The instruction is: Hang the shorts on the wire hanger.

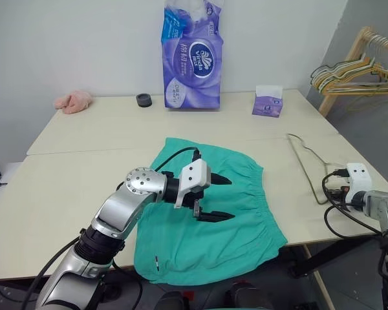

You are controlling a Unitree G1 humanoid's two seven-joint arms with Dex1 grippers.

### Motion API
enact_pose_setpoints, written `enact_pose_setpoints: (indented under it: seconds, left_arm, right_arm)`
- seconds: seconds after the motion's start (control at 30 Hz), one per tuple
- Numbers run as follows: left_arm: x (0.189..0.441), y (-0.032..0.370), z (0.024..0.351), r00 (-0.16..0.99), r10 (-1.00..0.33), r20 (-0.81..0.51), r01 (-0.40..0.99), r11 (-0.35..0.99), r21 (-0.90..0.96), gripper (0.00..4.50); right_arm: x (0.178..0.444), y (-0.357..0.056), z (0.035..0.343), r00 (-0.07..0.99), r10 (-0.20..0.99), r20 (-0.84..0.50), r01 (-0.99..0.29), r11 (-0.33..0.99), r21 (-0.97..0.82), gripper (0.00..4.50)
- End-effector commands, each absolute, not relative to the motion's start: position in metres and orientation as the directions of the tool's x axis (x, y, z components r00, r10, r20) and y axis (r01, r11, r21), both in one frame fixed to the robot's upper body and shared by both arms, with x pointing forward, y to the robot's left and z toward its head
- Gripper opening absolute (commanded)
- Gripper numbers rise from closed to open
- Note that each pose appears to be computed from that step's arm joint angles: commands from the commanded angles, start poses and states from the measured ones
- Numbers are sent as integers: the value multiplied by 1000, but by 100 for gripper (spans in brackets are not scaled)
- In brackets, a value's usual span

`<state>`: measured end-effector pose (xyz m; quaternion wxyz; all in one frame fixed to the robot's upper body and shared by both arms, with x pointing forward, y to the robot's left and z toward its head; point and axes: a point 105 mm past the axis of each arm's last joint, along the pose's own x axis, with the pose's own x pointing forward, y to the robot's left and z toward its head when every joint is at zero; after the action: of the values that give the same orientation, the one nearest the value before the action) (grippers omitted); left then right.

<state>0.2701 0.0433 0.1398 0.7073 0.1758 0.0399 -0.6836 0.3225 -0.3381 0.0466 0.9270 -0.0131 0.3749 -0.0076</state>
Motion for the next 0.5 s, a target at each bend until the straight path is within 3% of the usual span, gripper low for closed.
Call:
enact_pose_setpoints:
  seconds: [0.03,0.33,0.5]
  left_arm:
    - [274,44,146,93,-959,-269,974,31,226,450]
    - [335,78,159,401,-898,-179,907,363,213,450]
    - [378,124,183,568,-816,-107,821,553,146,450]
  right_arm:
    - [309,-347,25,665,-86,-742,67,996,-55,2]
    - [331,-342,86,841,-142,-522,7,968,-252,2]
    - [336,-295,130,944,-20,-330,-168,829,-533,2]
